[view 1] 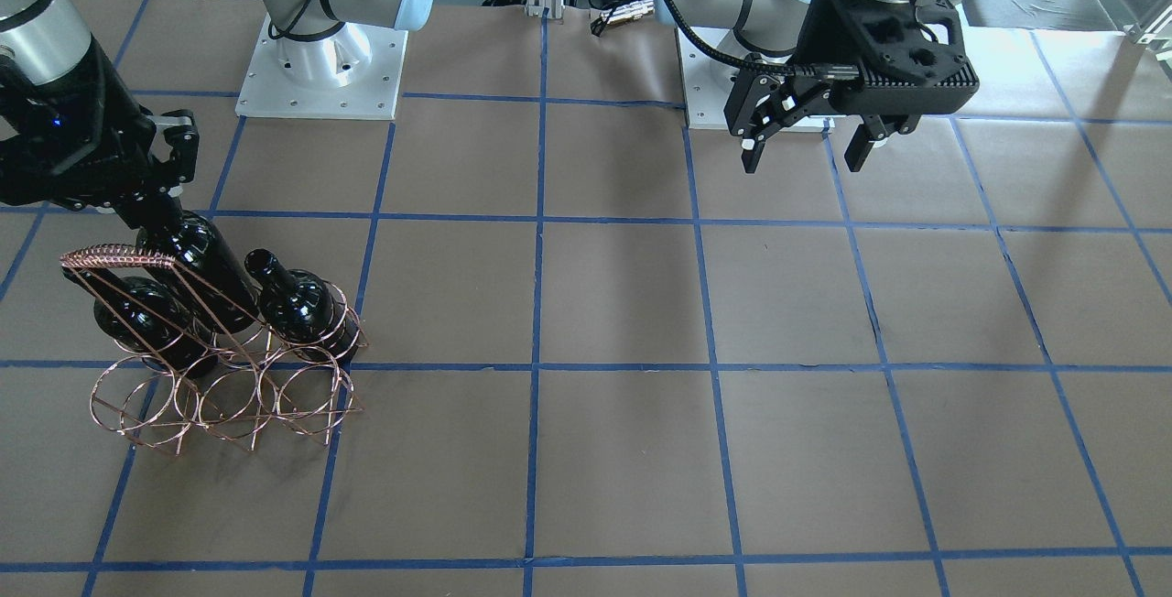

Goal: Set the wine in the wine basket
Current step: 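Carry the bottle with the right gripper over the wire rack, then lower the bottle into the empty rack slot between the two bottles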

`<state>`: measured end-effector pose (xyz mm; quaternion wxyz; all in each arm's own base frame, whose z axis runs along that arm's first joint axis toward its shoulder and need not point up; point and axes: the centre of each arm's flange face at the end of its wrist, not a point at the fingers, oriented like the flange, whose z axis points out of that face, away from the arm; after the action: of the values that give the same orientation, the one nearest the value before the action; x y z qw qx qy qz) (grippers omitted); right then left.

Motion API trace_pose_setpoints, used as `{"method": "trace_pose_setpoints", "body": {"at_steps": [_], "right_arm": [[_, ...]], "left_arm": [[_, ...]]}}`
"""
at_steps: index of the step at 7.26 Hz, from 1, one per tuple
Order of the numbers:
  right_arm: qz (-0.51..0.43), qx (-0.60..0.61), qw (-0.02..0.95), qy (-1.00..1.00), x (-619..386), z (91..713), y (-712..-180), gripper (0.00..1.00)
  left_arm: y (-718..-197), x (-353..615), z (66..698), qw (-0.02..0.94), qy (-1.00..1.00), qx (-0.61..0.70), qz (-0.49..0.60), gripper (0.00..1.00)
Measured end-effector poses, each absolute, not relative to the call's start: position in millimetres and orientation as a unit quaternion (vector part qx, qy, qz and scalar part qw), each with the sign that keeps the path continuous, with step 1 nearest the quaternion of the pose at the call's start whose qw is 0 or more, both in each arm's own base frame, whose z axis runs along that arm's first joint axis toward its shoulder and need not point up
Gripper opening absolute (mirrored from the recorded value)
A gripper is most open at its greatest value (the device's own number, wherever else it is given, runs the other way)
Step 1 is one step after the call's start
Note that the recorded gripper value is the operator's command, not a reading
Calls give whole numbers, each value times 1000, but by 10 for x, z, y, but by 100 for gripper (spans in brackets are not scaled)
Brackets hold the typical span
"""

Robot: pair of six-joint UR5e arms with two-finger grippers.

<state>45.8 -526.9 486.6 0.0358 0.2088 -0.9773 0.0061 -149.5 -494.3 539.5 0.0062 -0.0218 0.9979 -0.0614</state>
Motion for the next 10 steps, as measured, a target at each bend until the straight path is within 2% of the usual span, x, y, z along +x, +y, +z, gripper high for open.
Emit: {"method": "trace_pose_setpoints", "body": {"at_steps": [10], "right_arm": [[7,201,27,-979,290,4286,-5394,7]], "left_arm": [[-4879,-1485,5405,9,998,-23,-64,100]]}}
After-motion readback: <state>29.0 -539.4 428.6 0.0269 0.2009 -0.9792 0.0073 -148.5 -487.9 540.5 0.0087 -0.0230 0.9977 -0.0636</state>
